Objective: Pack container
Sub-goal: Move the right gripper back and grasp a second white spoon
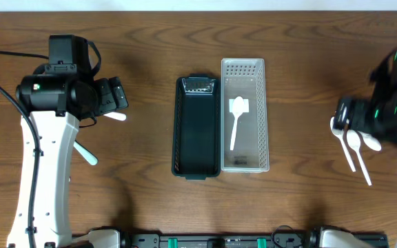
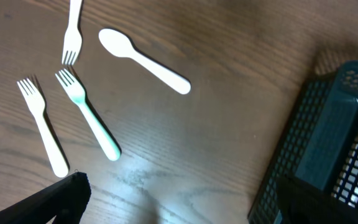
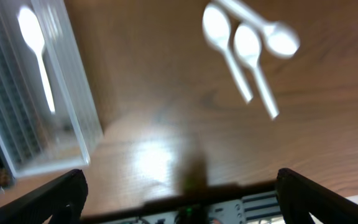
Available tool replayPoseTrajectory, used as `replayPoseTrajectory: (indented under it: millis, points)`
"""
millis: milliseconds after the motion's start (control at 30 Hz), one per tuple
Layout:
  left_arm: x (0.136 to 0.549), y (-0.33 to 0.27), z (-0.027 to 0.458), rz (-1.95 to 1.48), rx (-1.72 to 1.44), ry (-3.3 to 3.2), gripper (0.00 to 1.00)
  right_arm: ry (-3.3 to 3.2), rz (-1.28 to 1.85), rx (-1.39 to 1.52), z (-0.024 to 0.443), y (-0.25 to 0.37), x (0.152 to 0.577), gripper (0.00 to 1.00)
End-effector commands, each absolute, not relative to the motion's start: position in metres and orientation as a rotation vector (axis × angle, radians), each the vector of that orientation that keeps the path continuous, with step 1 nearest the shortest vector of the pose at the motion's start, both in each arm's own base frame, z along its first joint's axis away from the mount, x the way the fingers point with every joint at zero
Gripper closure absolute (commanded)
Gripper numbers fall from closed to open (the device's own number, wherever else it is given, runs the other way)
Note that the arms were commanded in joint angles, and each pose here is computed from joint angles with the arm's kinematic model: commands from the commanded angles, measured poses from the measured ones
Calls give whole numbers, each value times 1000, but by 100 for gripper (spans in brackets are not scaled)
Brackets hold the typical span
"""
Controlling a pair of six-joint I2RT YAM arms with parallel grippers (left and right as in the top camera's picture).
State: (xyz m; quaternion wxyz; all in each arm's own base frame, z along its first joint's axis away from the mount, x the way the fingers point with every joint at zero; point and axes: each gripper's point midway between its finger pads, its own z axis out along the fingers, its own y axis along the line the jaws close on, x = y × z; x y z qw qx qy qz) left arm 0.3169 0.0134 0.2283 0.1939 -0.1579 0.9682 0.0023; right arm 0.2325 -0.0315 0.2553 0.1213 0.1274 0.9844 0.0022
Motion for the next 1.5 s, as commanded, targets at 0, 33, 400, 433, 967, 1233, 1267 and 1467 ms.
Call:
replayPoseTrajectory:
  millis: [0,33,400,433,967,1233,1267,1467]
  points:
    - [317,16,227,28,-436,2721,2,2864,150,276,235,-8,206,1]
    - [317,16,227,28,-436,2721,2,2846,180,262,230,-3,201,1]
    - [317,16,227,28,-435,2721,2,2692,48,263,221,-22,228,1]
    - [317,16,227,28,-436,2722,2,2722,23,275,214,-26,232,1]
    - [316,16,227,29,-431,2723,2,3080,-49,-194,77,-53,307,1]
    - [316,16,227,29,-431,2723,2,3164,-46,-216,38,-70,309,1]
    - [316,16,227,29,-431,2723,2,3181,-62,-209,33,-73,308,1]
    - [316,16,227,29,-432,2723,2,3243,-81,-157,17,-79,301,1]
